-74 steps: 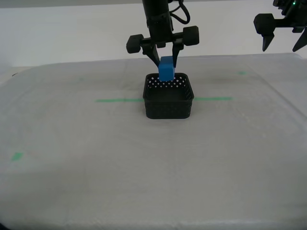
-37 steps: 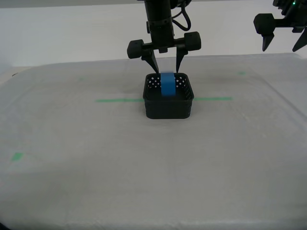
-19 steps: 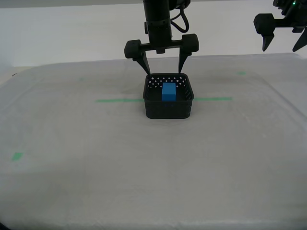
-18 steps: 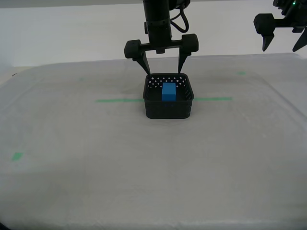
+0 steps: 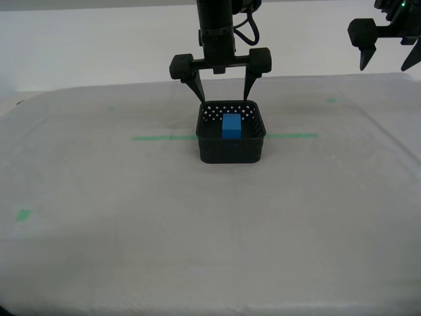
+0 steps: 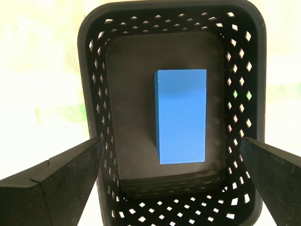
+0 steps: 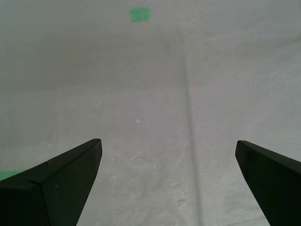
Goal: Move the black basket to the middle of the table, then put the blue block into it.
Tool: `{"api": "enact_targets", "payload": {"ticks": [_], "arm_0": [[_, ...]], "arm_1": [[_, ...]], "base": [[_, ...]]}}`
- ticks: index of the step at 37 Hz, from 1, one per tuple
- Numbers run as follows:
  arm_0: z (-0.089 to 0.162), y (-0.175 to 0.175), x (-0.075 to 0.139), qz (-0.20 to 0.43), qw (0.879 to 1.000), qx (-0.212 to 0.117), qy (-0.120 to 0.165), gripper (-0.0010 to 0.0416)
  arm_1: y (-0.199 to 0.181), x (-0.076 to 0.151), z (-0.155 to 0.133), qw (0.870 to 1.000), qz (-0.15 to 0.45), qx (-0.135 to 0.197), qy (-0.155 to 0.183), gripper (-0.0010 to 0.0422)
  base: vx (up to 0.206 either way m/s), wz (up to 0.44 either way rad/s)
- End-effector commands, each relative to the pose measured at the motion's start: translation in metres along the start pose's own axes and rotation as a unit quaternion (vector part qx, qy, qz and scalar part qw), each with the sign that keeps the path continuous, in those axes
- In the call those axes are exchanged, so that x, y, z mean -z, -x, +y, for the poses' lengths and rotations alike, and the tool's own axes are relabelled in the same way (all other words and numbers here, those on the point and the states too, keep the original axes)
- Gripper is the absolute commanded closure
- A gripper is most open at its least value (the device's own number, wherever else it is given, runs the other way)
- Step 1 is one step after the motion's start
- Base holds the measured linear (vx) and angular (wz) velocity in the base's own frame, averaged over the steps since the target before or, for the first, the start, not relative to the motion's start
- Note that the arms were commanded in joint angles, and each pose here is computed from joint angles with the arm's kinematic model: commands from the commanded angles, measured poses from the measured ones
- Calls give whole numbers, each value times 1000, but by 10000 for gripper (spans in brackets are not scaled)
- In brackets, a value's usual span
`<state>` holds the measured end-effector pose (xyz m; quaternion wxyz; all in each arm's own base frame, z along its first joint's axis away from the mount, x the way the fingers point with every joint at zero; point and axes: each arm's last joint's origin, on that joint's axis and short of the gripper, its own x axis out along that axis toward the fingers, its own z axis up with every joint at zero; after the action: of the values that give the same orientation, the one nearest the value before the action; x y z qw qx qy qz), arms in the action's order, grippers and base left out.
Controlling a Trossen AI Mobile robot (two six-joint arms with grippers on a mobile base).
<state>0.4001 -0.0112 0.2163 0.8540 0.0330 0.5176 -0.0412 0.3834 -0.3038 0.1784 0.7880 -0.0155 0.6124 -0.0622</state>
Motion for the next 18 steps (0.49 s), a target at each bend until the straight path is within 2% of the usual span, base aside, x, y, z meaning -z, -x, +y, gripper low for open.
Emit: {"api": "enact_targets", "payload": {"ticks": [1,8,18], "arm_0": [[0,1,0,-1,1000,-1,-1,7],[0,1,0,-1,1000,-1,0,7],[0,1,0,-1,1000,-1,-1,7]], "arm_1": [[1,0,0,1000,-1,-2,-11,11],[8,-4,-3,999,-12,6,-35,11],[21,-7,-2,999,-28,11,-45,11]], "base": [[0,0],[0,0],[0,0]]}}
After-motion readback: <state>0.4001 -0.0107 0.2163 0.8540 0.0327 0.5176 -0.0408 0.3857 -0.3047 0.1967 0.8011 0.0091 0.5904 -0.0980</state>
